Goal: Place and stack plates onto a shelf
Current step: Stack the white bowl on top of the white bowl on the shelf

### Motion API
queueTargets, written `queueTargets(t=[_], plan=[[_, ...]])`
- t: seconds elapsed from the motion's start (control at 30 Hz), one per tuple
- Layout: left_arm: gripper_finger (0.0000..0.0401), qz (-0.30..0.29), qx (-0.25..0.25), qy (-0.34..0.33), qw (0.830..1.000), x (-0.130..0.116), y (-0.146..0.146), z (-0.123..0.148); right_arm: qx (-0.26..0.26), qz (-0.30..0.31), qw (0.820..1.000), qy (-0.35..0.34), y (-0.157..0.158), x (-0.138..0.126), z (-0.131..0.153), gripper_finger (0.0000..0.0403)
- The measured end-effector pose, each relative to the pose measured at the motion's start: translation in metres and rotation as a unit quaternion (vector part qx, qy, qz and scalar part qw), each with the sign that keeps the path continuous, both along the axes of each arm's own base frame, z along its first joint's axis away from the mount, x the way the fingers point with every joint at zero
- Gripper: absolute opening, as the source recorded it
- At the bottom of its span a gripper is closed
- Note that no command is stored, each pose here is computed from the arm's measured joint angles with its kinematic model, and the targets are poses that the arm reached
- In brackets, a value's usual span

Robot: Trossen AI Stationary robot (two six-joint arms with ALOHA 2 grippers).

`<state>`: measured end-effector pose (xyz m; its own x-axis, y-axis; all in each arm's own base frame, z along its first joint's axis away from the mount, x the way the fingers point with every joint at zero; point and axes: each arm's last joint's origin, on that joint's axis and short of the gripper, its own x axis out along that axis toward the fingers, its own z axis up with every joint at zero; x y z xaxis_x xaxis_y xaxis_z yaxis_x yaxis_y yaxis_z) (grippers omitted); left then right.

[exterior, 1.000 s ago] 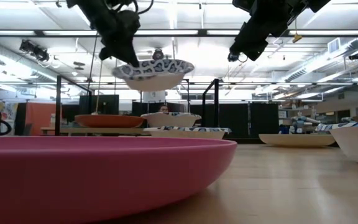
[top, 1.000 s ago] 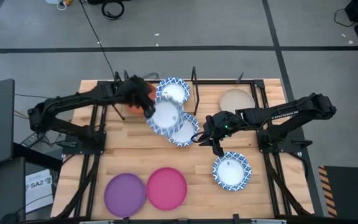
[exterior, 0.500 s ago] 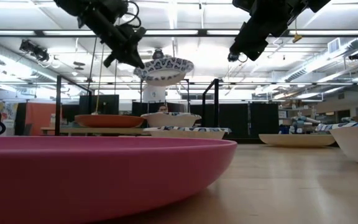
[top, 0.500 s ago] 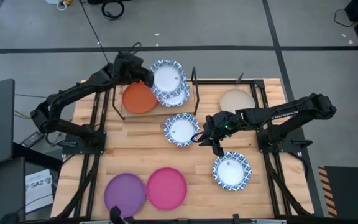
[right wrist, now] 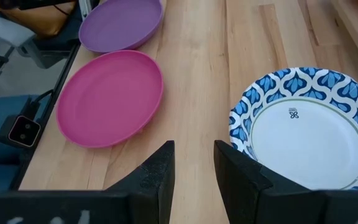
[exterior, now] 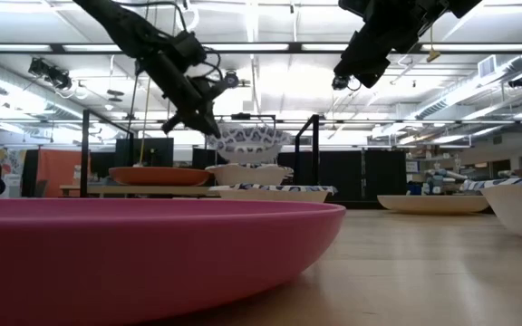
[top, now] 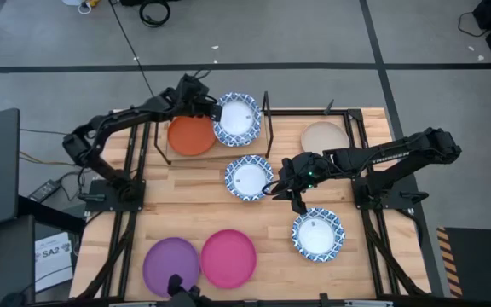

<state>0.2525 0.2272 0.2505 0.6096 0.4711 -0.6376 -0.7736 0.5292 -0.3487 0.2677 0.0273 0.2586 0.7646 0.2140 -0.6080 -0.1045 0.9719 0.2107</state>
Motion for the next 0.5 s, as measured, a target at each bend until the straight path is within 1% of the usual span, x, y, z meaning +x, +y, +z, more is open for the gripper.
queueTargets(t=[0.07, 0.23, 0.4, 0.5], plan=[[0.002, 0.004, -0.012, 0.002, 1.0, 0.002, 0.002, -0.006, 0.0, 0.0, 1.0, 0.0, 0.0, 0.0, 0.0, 0.0117], [0.002, 0.004, -0.023, 0.013, 1.0, 0.006, 0.005, -0.017, 0.0, 0.0, 1.0, 0.0, 0.0, 0.0, 0.0, 0.0117], [0.002, 0.006, -0.025, 0.013, 1.0, 0.007, 0.006, -0.019, -0.009, 0.007, 1.0, -0.003, 0.0, 0.0, 0.0, 0.0117], [0.002, 0.006, -0.018, 0.005, 1.0, 0.008, 0.007, -0.018, -0.01, 0.007, 1.0, -0.003, 0.0, 0.0, 0.0, 0.0117]])
